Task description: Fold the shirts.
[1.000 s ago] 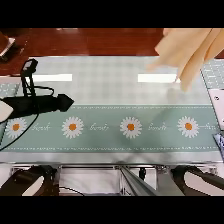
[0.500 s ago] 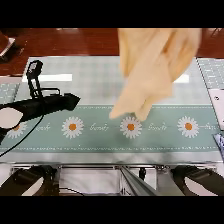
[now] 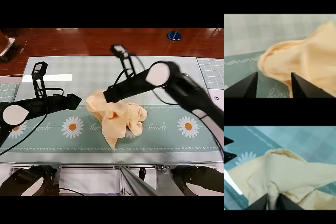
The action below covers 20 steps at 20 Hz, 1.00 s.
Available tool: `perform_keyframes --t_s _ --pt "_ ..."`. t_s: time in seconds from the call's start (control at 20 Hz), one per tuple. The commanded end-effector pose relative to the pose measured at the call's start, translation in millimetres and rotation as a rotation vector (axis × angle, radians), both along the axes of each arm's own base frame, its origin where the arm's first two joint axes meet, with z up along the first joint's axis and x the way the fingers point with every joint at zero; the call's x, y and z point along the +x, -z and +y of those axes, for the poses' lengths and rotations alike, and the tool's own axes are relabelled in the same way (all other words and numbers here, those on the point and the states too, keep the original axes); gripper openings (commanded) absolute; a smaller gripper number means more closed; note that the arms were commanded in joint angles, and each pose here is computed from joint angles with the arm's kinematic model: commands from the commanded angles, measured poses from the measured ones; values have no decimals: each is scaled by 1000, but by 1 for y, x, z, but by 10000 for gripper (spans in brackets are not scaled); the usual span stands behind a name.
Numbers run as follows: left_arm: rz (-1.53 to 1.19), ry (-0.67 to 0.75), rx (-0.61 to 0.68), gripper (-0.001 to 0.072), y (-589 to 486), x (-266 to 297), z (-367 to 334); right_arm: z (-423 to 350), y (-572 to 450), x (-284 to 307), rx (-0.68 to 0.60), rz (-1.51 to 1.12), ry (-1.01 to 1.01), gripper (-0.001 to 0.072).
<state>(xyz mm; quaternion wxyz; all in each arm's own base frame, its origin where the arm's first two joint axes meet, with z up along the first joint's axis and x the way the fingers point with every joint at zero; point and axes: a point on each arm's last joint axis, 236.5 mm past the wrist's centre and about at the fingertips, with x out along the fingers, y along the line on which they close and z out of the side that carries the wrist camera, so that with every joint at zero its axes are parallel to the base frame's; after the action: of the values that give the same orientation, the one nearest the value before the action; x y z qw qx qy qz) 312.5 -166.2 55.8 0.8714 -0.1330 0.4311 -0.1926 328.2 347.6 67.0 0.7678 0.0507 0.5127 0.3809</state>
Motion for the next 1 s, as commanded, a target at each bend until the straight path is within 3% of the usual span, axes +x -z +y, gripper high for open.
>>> perform_keyframes --t_s 0.0,0.15,0.3,0.4,0.5,0.65,0.8,0.95 --pt "38 13 4 508 7 -6 -2 -1 36 9 7 106 72 409" --pt "134 23 65 508 18 -22 16 -82 -12 58 11 53 207 409" --pt "330 5 143 508 43 -56 52 -239 -53 82 -132 -61 466 408" --pt "458 33 72 508 64 -87 38 -338 -51 61 -235 -61 674 401" --pt "443 87 -110 508 81 -96 -6 -390 -16 23 -204 27 874 401" --pt "396 122 -231 508 115 -107 -54 -367 57 -30 -31 211 937 401" --pt "310 188 -169 508 131 -101 -80 -318 99 -62 83 341 858 401" --pt "245 211 -135 508 130 -81 -96 -292 120 -86 67 416 780 401"
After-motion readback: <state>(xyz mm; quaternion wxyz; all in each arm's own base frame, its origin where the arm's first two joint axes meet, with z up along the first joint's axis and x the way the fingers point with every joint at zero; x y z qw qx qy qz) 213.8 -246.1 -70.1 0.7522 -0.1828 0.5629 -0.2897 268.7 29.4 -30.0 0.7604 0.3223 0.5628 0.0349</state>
